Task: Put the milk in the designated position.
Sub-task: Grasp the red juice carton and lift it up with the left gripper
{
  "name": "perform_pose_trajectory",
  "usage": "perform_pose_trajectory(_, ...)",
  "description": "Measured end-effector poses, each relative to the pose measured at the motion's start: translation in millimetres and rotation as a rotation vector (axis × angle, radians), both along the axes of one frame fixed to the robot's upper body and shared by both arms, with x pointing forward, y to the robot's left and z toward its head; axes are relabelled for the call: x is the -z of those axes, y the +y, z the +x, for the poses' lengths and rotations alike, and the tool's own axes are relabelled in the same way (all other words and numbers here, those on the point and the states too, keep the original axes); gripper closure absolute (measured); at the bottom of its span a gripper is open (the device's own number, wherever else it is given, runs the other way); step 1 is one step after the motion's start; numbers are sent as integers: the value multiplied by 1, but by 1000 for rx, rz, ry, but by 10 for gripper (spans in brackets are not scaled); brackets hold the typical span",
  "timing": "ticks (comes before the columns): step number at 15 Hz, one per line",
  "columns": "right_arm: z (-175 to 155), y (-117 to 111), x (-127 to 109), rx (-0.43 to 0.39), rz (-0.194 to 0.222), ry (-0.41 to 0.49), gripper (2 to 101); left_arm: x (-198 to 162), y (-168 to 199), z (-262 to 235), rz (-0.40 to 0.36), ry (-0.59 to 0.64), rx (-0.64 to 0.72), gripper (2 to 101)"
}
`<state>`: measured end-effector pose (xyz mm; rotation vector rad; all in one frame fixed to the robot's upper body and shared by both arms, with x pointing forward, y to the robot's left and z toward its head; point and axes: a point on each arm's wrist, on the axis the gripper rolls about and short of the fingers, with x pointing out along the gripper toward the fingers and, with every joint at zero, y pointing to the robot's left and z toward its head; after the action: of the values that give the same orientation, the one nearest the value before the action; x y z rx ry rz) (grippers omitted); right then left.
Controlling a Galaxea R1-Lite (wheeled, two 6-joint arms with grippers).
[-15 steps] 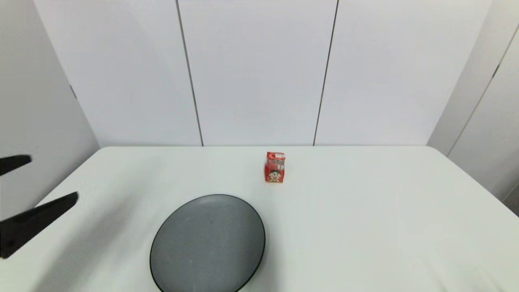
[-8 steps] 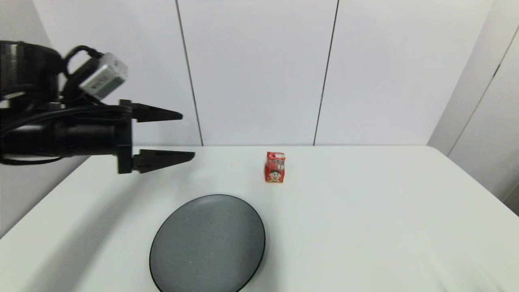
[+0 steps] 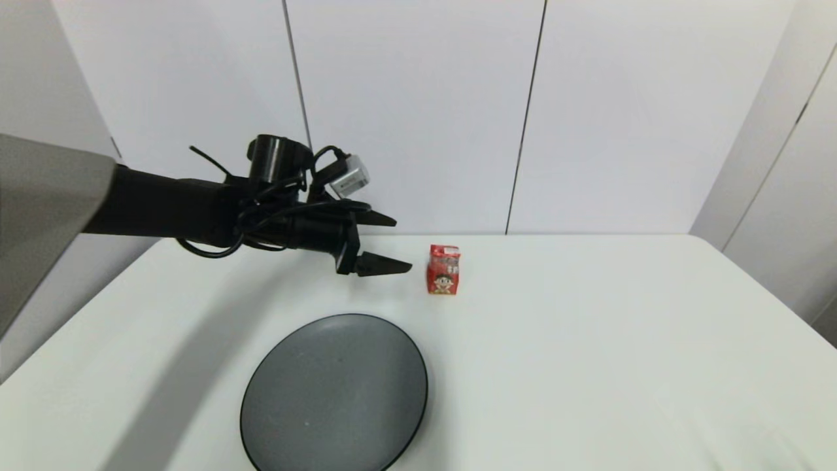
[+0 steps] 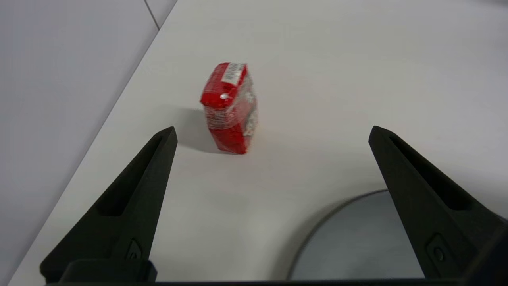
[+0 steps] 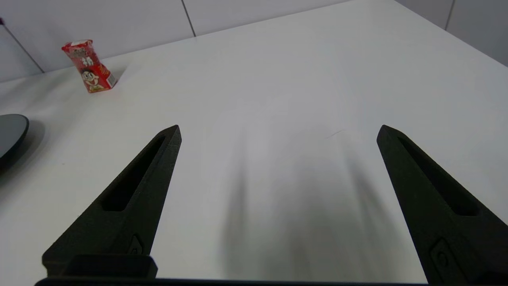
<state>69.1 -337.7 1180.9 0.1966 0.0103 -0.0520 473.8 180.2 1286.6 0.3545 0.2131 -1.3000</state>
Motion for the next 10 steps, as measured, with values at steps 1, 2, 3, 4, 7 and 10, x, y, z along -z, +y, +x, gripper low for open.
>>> perform_pose_trajectory(1, 0, 0, 0, 0, 0, 0, 46, 7, -5, 11, 0, 1, 0, 53)
perform_pose_trajectory(2, 0, 0, 0, 0, 0, 0, 46, 13, -10, 22, -2, 4, 0, 53)
perform_pose_trajectory(3, 0, 0, 0, 0, 0, 0, 46, 20, -13, 30, -3, 10, 1, 53)
perform_pose_trajectory(4, 0, 0, 0, 0, 0, 0, 46, 28, -17, 36, -2, 18, 3, 53)
perform_pose_trajectory(7, 0, 0, 0, 0, 0, 0, 46, 49, -28, 49, 2, 47, 13, 53)
perform_pose_trajectory(10, 0, 0, 0, 0, 0, 0, 46, 57, -48, 56, -13, 72, 34, 53)
